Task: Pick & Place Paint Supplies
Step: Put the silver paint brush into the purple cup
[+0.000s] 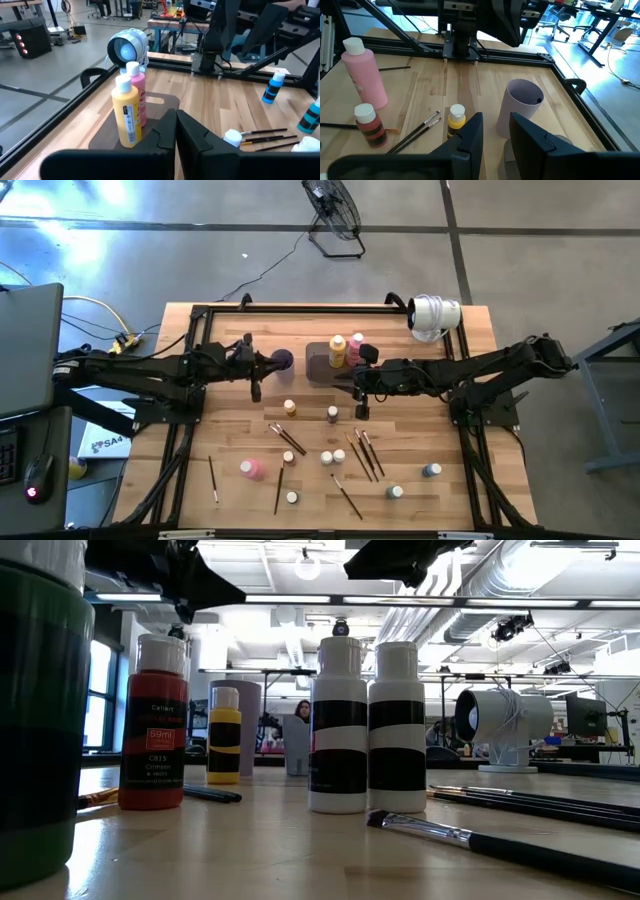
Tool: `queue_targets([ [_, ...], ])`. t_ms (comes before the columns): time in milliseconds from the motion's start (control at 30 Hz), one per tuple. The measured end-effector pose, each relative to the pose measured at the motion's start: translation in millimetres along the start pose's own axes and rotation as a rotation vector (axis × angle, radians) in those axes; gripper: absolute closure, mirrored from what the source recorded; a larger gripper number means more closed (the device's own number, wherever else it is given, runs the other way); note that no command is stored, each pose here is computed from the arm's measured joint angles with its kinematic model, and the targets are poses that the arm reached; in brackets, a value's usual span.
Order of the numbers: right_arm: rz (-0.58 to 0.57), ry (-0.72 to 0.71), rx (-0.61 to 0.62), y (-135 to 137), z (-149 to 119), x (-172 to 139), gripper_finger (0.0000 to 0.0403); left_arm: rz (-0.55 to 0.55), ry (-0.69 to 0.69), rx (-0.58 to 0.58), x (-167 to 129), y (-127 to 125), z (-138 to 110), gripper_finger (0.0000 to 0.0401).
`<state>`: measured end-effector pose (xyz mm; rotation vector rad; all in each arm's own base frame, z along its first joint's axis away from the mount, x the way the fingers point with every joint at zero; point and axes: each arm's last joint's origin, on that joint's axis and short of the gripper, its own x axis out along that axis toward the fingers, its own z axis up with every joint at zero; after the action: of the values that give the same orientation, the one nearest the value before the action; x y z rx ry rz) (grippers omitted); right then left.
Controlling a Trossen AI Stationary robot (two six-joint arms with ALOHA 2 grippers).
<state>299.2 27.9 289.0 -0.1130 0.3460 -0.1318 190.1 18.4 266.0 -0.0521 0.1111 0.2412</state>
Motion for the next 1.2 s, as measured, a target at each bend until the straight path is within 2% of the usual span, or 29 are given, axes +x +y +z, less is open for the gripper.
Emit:
queue_targets([
  [1033, -0.002, 0.0, -0.003, 0.1, 0.0, 0.0, 0.0316, 0.003, 0.038, 0.004, -0.1, 0.3, -3.7, 0.0391],
  [1200, -0.006, -0.045, 0.015, -0.3, 4.5, 0.0, 0.0316, 0.003, 0.038, 0.004, -0.1, 0.3, -3.7, 0.0391],
])
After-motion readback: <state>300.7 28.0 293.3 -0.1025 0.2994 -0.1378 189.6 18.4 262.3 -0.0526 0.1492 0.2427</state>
